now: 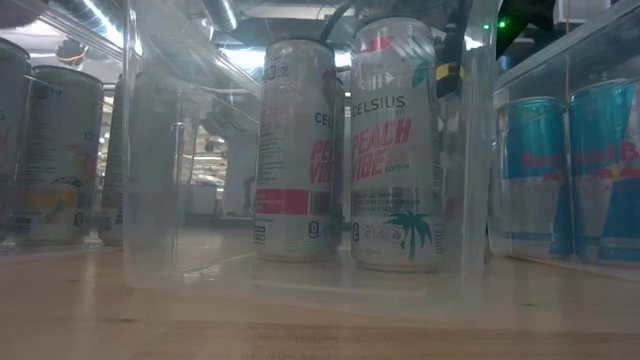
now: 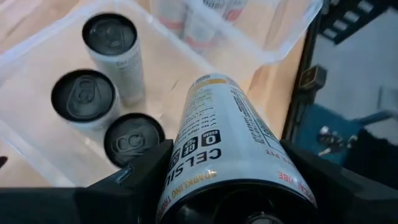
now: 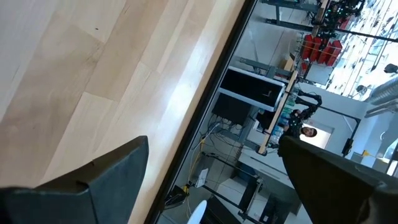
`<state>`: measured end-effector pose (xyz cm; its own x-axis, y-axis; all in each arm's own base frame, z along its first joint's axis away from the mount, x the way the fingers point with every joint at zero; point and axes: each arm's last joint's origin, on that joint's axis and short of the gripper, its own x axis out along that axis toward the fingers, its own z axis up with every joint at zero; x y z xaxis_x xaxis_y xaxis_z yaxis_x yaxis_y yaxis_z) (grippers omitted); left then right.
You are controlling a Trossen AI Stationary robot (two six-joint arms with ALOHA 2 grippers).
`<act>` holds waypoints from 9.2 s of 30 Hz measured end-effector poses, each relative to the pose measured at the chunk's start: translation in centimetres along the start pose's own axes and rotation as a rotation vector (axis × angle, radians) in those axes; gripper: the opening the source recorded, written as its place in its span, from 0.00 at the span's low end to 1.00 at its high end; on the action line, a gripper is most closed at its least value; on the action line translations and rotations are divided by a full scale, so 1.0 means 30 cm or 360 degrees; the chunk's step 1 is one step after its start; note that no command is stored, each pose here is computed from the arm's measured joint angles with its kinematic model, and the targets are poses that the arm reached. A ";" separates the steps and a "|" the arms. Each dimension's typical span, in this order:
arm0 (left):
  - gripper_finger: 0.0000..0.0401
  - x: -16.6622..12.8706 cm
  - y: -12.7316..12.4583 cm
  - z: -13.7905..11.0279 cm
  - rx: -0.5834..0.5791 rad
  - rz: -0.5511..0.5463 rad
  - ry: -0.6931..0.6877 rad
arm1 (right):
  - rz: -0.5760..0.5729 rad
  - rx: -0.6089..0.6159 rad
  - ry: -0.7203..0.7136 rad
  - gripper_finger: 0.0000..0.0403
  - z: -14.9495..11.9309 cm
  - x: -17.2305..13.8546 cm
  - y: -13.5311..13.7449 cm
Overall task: Sort soda cans
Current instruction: Put the white-yellow soda can into the left transparent bin, then adjust the transparent bins
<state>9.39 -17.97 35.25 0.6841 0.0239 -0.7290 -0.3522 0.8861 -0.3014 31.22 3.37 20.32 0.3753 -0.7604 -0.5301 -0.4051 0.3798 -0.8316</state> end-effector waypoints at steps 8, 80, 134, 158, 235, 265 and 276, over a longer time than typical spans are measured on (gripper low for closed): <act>0.63 0.057 0.010 0.063 0.0137 0.0092 0.0150 | -0.0003 0.0004 -0.0002 0.90 0.001 0.000 -0.001; 0.85 0.536 -0.068 0.079 0.0497 0.0412 0.1075 | 0.0060 0.0021 -0.0056 0.90 0.004 -0.001 0.002; 0.85 0.093 -0.116 0.109 0.0494 -0.0121 0.0397 | -0.0151 -0.0037 -0.0431 0.90 -0.080 -0.244 -0.164; 0.85 0.195 -0.205 -0.002 0.0857 0.0094 0.0246 | 0.1041 0.0029 -0.0804 0.90 -0.092 -0.588 -0.084; 0.85 0.207 -0.213 -0.014 0.0933 0.0116 0.0229 | 0.0894 0.0093 -0.0161 0.90 -0.082 -0.301 -0.170; 0.85 0.208 -0.215 -0.011 0.0923 0.0120 0.0203 | 0.0499 -0.0161 -0.1515 0.90 0.355 -0.536 -0.086; 0.85 0.208 -0.215 -0.011 0.0910 0.0118 0.0201 | 0.0646 -0.0331 -0.1639 0.90 0.379 -0.527 -0.046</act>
<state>15.71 -23.70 32.44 0.5769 0.0709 -0.8137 0.0283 0.9939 0.1066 35.32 20.85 27.98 0.6546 0.2331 -0.7191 -0.7486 0.3320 -0.5739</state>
